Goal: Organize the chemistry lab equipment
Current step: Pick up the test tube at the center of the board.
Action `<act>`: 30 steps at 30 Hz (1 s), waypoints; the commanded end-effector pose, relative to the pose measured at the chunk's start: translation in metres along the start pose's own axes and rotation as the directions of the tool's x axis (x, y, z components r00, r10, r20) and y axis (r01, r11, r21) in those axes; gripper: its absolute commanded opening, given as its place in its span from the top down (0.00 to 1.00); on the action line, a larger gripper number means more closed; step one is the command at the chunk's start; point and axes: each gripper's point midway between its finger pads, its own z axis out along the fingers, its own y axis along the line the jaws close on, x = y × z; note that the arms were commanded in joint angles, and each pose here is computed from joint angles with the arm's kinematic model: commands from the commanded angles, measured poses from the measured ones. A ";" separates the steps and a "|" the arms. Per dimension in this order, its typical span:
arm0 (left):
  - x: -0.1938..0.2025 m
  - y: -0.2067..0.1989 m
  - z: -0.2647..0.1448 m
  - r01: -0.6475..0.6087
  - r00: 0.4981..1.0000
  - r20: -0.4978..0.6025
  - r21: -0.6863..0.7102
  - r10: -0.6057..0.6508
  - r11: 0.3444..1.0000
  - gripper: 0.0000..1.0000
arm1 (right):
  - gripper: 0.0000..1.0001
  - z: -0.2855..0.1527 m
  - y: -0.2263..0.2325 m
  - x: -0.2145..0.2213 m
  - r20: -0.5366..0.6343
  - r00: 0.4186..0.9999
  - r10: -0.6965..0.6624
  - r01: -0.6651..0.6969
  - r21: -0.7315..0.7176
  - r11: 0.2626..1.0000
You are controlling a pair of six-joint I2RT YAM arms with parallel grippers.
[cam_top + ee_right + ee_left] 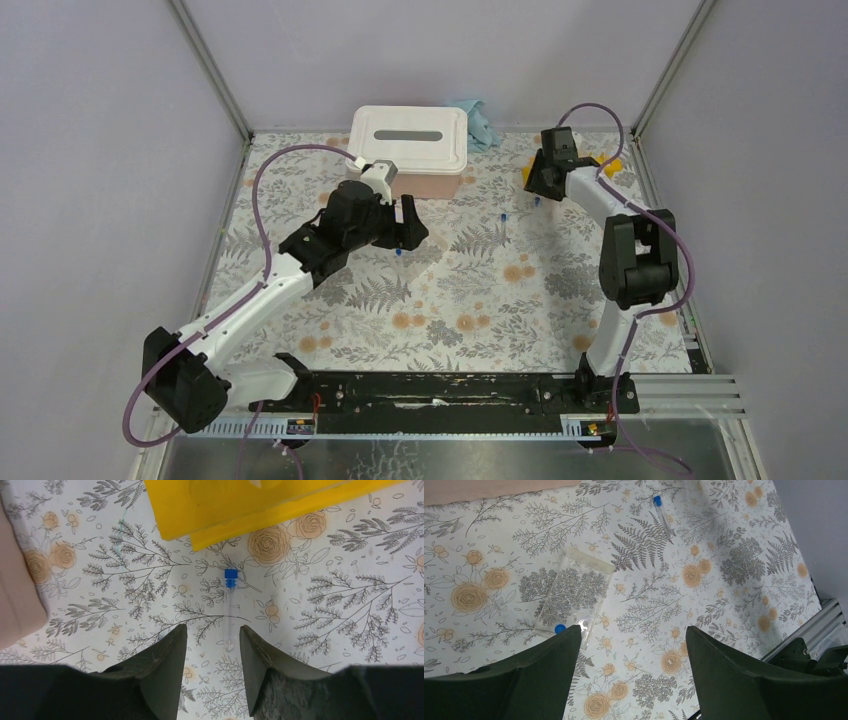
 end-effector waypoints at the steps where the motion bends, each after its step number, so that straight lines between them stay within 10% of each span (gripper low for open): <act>1: -0.004 0.005 -0.001 -0.003 1.000 0.026 -0.024 0.003 1.000 0.16 | 0.49 0.008 0.005 0.000 -0.019 0.998 -0.068 0.068 0.026 0.997; 21: -0.014 0.008 0.015 -0.031 0.999 0.031 -0.031 0.032 0.999 0.15 | 0.52 0.052 -0.008 0.037 -0.138 0.981 -0.137 0.151 0.103 0.983; 30: -0.014 0.011 0.020 -0.023 0.999 0.032 -0.040 0.025 0.999 0.15 | 0.76 0.059 -0.009 0.055 -0.199 0.969 -0.148 0.168 0.088 0.982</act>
